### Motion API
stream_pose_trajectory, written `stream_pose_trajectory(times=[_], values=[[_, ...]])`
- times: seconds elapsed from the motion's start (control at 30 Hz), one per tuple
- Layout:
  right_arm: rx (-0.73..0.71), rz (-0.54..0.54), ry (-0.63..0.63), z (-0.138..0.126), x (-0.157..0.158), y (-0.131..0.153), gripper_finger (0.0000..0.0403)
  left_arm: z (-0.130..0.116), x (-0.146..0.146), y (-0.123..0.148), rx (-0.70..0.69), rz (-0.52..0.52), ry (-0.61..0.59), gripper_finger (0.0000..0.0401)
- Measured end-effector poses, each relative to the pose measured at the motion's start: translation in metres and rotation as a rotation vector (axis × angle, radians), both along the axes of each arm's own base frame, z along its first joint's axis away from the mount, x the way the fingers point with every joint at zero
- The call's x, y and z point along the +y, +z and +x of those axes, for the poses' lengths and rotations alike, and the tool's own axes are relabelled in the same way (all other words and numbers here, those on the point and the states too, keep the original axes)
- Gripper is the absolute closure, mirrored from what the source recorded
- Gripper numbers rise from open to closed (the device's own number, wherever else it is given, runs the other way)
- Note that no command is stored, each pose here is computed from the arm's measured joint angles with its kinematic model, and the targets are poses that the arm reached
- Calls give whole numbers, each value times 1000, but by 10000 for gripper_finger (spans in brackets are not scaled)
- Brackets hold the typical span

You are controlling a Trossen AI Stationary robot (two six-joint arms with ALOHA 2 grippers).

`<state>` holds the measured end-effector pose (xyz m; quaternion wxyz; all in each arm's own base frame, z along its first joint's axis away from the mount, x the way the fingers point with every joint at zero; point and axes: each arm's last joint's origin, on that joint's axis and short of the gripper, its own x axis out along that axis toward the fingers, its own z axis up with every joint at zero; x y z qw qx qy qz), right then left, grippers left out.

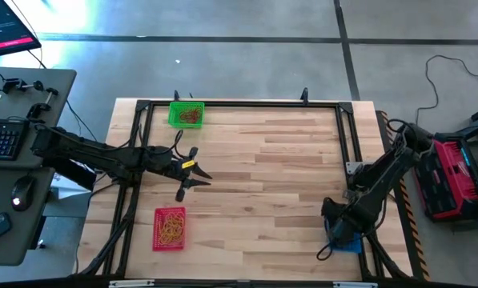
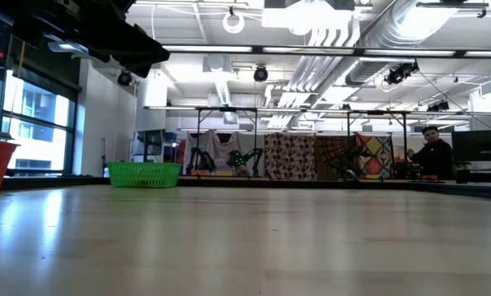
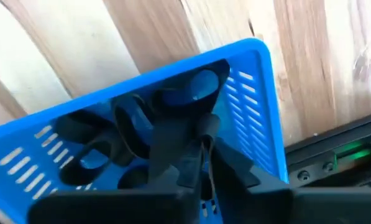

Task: Sort rubber bands into baskets
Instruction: Put the black rubber band into the blue bin, then return to Home Position

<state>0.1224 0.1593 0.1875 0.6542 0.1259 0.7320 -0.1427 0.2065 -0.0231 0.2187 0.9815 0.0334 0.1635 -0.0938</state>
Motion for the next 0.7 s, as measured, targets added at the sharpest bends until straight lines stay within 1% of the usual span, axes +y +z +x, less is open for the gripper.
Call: stream_pose_trajectory(times=[0.27, 0.33, 0.4, 0.47, 0.53, 0.6, 0.7], values=[[-1, -9, 2, 3, 4, 20, 304, 0, 0, 0, 2, -7, 3, 321], [-4, -14, 9, 4, 5, 27, 293, 0, 0, 0, 3, -7, 3, 321], [-24, -28, 12, 6, 6, 34, 290, 0, 0, 0, 3, -3, 2, 321], [-52, -42, 34, 8, 6, 42, 295, 0, 0, 0, 3, -3, 1, 321], [-107, -62, 67, 11, 8, 50, 311, 0, 0, 0, 0, -2, 3, 321], [-179, -101, 121, 15, 7, 58, 335, 1, 1, 1, -17, 8, 2, 321], [-280, -167, 197, 23, 0, 65, 384, 2, 4, 5, -57, 11, -14, 322]])
